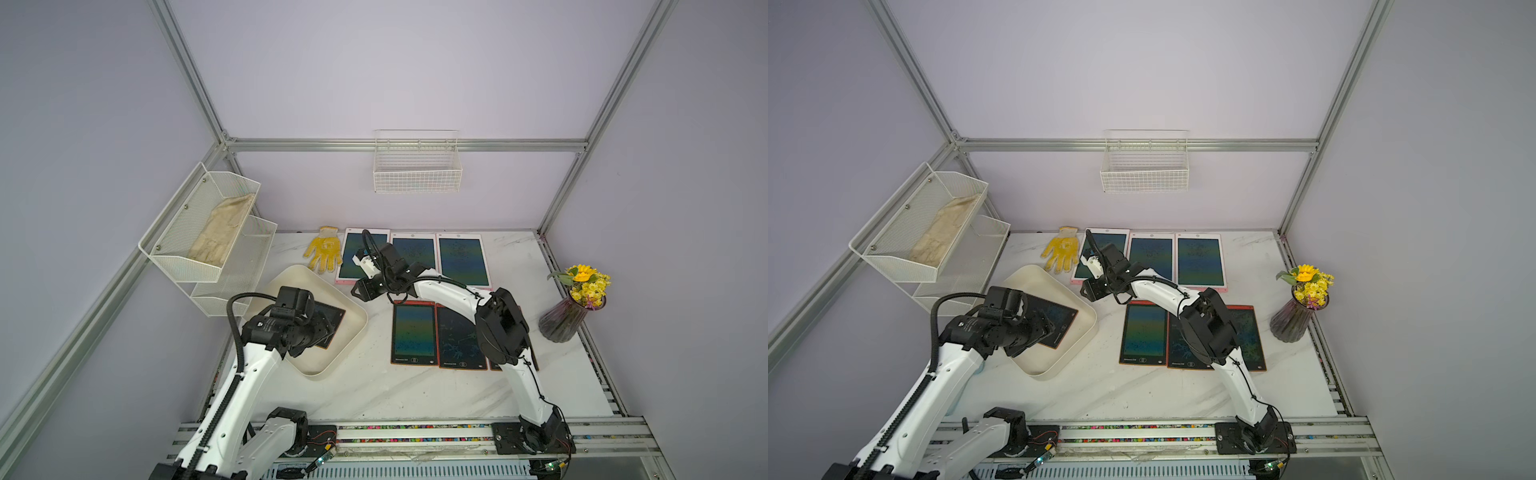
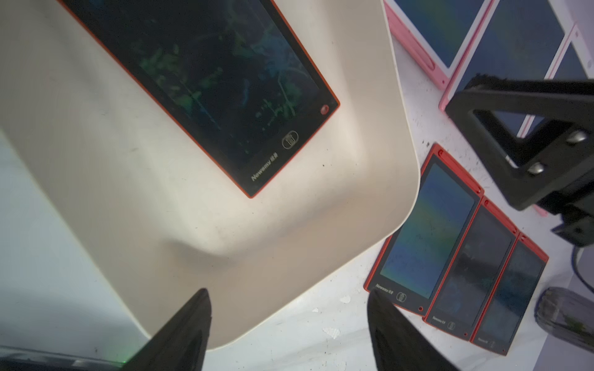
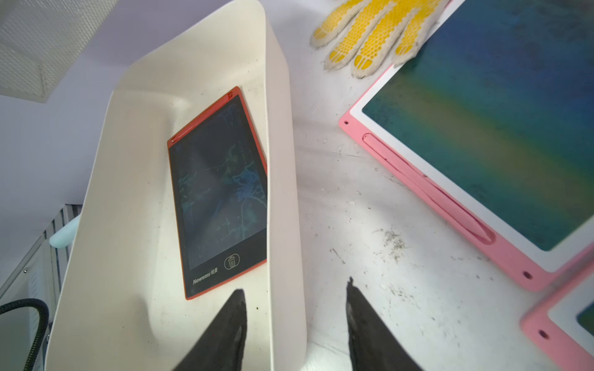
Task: Take out the writing tablet from the storage box
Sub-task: Pick up the writing tablet from the storage box, then adjust the storage box at the center of the board.
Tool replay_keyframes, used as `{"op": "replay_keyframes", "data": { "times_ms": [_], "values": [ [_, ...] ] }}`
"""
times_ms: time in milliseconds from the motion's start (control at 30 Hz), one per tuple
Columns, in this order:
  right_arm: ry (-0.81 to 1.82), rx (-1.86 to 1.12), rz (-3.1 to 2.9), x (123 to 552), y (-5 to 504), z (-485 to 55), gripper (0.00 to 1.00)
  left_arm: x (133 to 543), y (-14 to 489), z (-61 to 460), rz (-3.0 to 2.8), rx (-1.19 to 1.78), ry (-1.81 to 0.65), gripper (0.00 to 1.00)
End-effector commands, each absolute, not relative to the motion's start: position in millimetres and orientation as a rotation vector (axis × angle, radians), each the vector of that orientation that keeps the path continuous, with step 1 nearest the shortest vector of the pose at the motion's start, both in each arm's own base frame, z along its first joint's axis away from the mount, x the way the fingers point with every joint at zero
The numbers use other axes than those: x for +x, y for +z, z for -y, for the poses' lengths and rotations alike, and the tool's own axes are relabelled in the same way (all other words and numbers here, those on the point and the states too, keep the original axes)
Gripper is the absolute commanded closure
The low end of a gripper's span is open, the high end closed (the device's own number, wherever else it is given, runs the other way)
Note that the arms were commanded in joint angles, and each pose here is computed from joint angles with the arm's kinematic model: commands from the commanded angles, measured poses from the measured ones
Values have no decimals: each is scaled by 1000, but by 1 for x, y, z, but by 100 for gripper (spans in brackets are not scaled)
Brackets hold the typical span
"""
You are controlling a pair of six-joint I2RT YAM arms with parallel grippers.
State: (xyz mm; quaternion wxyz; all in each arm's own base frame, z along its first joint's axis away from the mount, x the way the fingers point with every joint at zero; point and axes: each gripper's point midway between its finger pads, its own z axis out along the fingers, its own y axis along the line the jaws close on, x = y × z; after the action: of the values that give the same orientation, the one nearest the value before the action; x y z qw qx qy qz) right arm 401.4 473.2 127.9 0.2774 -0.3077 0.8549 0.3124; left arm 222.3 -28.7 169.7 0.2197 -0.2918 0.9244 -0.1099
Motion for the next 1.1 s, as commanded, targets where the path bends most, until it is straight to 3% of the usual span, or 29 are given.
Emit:
{"op": "replay_keyframes", "data": {
  "times_ms": [0,267,633,900,1067],
  "values": [
    [759,-889,-2318,396,115,-484,49,201,159,6,-2574,-900,-199,20],
    [720,-848,-2321,397,105,-510,51,201,154,-6,-2568,-949,-238,23],
    [730,-737,-2375,388,90,-517,71,222,148,8,-2666,-871,-334,24],
    [811,-667,-2423,347,94,-516,90,236,152,13,-2679,-811,-376,25],
    [854,-588,-2470,311,99,-518,92,237,141,17,-2733,-772,-395,25]
  ]
}}
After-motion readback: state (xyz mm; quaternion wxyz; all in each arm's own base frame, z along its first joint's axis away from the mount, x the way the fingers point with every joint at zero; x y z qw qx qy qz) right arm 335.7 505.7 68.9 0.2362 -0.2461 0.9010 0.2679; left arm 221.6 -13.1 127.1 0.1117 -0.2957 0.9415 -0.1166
